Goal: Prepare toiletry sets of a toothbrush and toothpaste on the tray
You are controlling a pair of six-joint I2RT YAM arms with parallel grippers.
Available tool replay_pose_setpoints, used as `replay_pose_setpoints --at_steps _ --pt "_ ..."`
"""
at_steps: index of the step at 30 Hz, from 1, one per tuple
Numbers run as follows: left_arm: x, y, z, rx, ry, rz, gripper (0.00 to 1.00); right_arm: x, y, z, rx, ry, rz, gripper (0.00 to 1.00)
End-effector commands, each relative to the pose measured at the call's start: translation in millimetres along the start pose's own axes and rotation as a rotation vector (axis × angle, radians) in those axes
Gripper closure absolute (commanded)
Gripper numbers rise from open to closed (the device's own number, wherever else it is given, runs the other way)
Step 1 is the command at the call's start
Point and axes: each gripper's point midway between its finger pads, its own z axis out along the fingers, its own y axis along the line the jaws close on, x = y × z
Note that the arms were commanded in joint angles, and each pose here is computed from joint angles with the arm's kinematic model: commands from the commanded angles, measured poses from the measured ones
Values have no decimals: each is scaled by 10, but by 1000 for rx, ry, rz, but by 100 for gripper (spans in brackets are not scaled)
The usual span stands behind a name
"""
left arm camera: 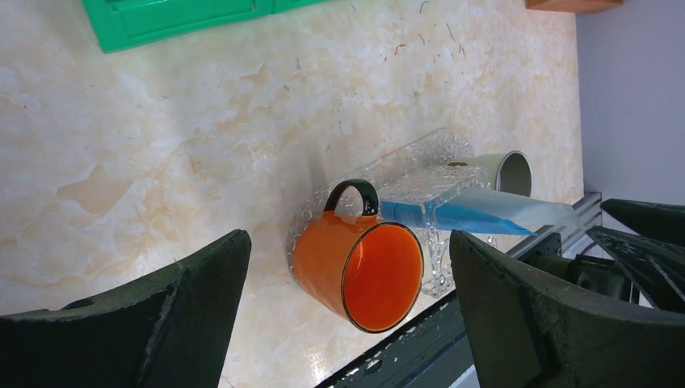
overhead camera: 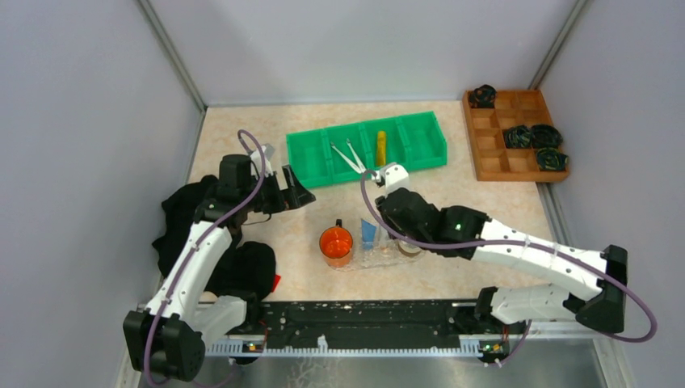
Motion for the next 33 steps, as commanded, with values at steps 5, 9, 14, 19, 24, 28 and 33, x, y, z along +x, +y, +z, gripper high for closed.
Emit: replay_pose_setpoints --at_steps 5,9,14,19,24,28,33 --pt "37 -274 -184 104 17 -13 1 -311 -378 -587 62 -119 107 54" --pt "151 -355 -163 166 53 -81 1 -164 -567 -627 153 -95 164 54" --pt "243 -451 -346 209 2 -104 1 94 -790 -743 200 -107 308 58" --pt "513 -482 -480 255 6 -176 6 543 -923 -611 231 -34 392 57" --pt "717 -422 -548 239 11 -209 15 580 -986 -585 246 -39 460 53" --pt "883 -371 -531 234 55 -259 25 655 -999 -509 249 -25 545 53" --pt "1094 -247 -482 182 127 -289 26 895 -989 -366 272 6 700 47"
